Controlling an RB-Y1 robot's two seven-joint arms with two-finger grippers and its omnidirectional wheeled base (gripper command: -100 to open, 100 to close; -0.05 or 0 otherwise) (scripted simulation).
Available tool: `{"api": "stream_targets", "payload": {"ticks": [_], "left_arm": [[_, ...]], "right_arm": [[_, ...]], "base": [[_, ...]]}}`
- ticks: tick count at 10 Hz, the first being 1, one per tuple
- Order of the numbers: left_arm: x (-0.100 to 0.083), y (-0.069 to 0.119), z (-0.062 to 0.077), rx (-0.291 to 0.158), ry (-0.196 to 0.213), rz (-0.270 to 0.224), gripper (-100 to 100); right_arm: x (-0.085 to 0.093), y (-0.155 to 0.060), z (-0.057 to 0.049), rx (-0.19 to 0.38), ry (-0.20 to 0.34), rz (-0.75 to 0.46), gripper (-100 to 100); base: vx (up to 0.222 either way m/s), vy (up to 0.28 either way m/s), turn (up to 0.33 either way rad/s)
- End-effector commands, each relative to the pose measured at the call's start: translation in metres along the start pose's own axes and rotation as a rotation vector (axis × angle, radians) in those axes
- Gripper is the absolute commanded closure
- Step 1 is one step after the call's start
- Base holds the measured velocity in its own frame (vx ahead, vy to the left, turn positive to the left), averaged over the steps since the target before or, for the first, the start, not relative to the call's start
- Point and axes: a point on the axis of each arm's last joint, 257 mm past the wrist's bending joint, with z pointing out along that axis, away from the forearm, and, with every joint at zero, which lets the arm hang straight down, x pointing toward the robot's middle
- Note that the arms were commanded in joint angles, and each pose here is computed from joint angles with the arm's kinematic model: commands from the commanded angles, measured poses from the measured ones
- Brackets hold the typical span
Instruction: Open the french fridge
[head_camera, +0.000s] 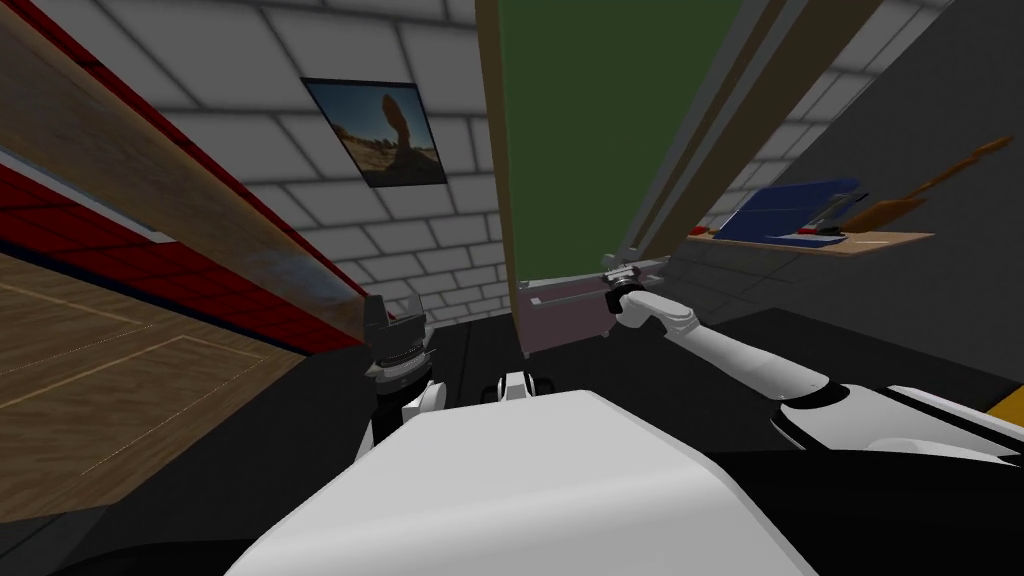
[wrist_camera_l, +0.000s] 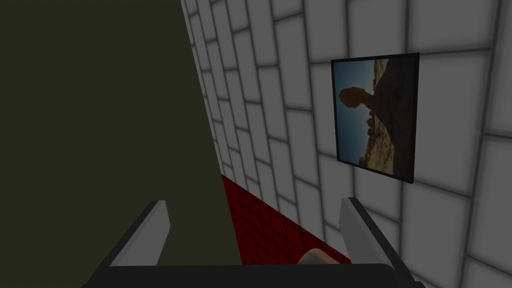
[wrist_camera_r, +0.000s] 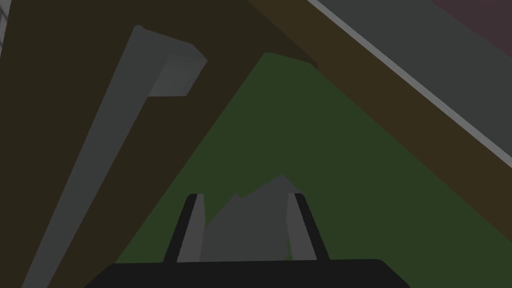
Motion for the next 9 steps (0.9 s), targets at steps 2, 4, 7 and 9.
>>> {"api": "stream_targets", "payload": {"ticks": [2,4,7,9], "left_arm": [[0.0,0.0,0.0,0.0,0.0,0.0,0],[0.0,0.0,0.0,0.0,0.0,0.0,0],[0.0,0.0,0.0,0.0,0.0,0.0,0],[0.0,0.0,0.0,0.0,0.0,0.0,0]], "right_arm": [[0.015,-0.023,0.005,0.066,0.043,-0.007,100],[0.026,-0.038,0.007,0.107,0.072,-0.011,100],[0.042,-0.06,0.009,0.17,0.116,-0.017,100],[0.048,-0.061,0.008,0.176,0.129,-0.02,100]], "base": [[-0.047,0.19,-0.102],[-0.055,0.244,-0.126],[-0.065,0.223,-0.106],[-0.065,0.161,-0.082]]}}
